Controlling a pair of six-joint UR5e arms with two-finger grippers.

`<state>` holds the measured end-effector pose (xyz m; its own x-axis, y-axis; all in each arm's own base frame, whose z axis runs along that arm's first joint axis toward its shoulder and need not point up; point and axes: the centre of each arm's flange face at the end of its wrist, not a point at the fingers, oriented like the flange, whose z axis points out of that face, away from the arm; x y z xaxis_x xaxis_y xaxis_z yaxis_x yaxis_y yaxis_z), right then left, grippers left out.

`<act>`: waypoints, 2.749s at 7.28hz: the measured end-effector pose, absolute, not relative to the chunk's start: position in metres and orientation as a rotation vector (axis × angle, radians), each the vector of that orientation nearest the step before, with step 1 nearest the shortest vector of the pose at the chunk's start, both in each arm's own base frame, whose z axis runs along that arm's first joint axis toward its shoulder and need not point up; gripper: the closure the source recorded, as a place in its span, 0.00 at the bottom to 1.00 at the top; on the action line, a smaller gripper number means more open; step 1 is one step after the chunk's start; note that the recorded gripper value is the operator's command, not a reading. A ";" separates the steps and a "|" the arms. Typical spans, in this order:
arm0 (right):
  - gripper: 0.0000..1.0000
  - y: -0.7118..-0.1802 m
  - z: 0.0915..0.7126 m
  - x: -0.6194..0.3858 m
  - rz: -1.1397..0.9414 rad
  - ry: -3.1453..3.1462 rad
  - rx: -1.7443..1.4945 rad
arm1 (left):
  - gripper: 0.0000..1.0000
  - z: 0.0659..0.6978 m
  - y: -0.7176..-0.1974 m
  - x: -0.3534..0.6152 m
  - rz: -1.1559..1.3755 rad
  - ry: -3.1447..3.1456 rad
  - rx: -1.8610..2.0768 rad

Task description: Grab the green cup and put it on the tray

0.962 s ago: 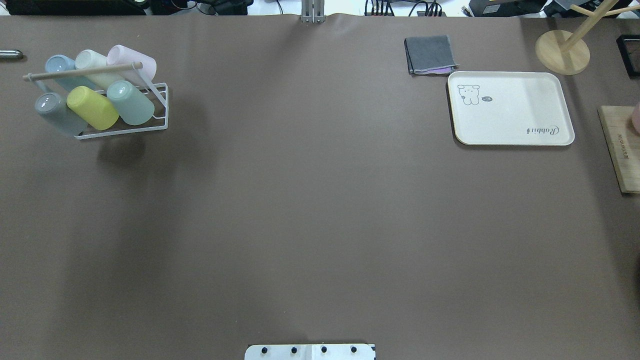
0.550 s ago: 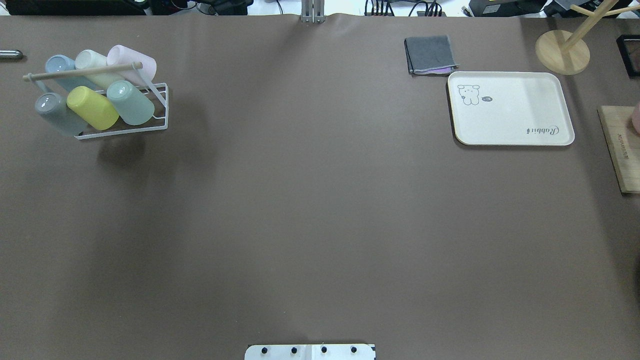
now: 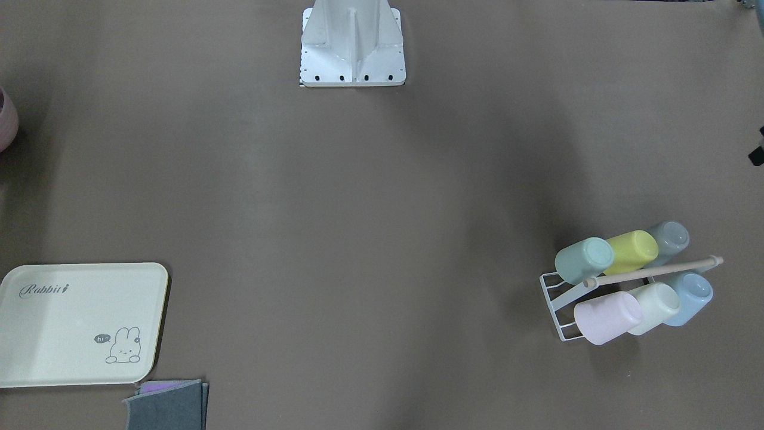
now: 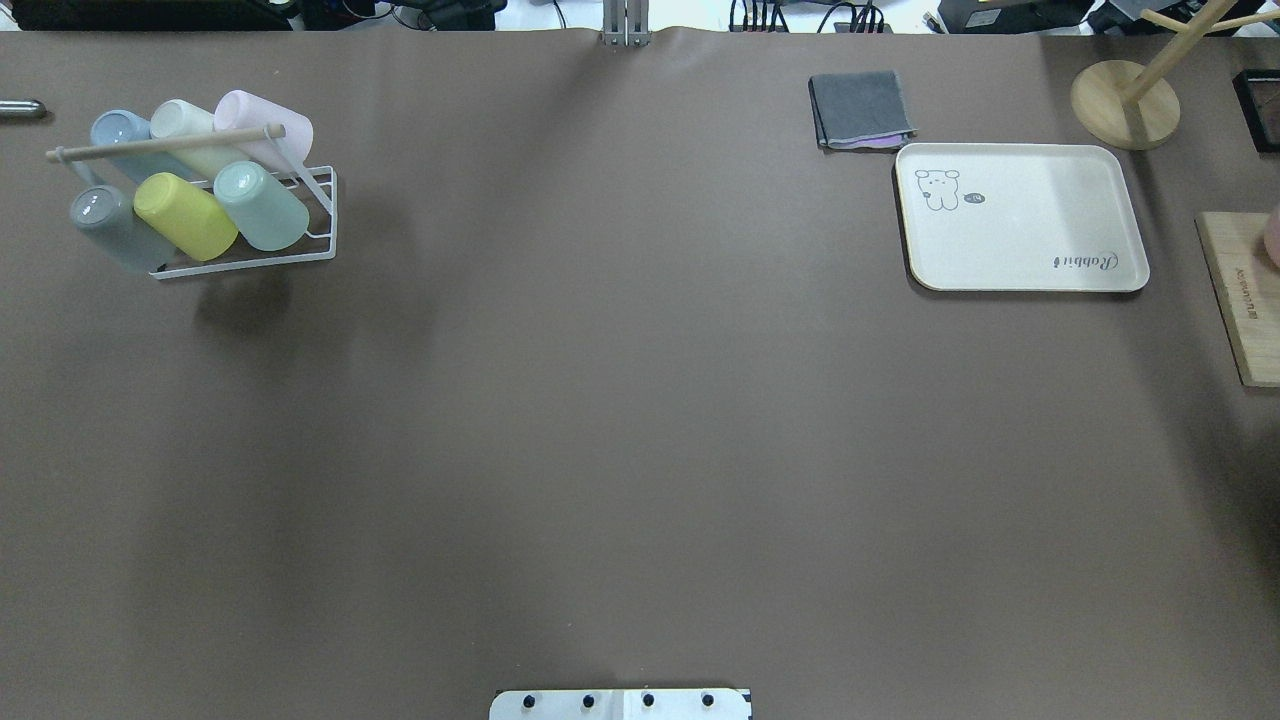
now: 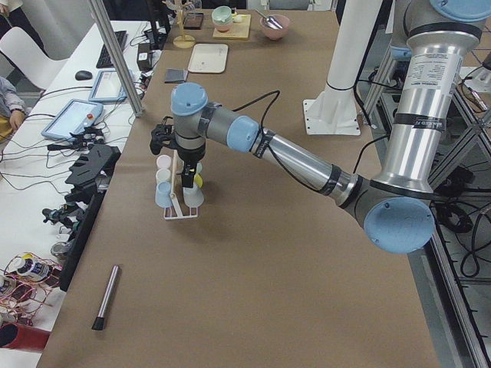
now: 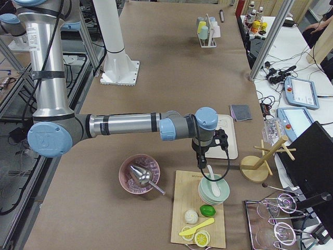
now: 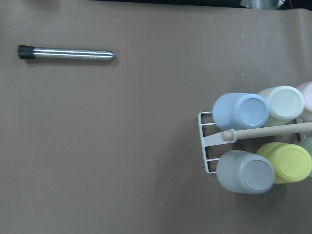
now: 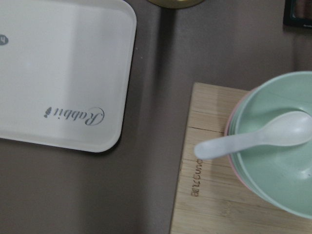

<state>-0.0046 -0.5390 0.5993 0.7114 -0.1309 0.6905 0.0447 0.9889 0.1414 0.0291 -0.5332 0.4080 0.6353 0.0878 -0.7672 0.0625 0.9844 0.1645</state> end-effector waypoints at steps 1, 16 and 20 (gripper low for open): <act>0.02 -0.549 0.604 -0.022 -0.095 -0.770 0.139 | 0.02 0.375 -0.522 0.073 0.077 0.880 0.203; 0.08 -0.609 0.653 -0.151 -0.057 -0.733 0.135 | 0.03 0.249 -0.388 0.427 1.618 -0.694 0.582; 0.17 -0.613 0.664 -0.158 -0.061 -0.721 0.128 | 0.05 0.356 -0.379 0.480 1.745 -1.000 0.392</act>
<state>-0.1579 -0.6134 0.6644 0.7498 -0.0999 0.6541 0.0115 0.9904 0.1380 0.4797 -0.3788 0.3561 -0.4067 0.6197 0.6713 -0.8923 -0.1120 -0.4373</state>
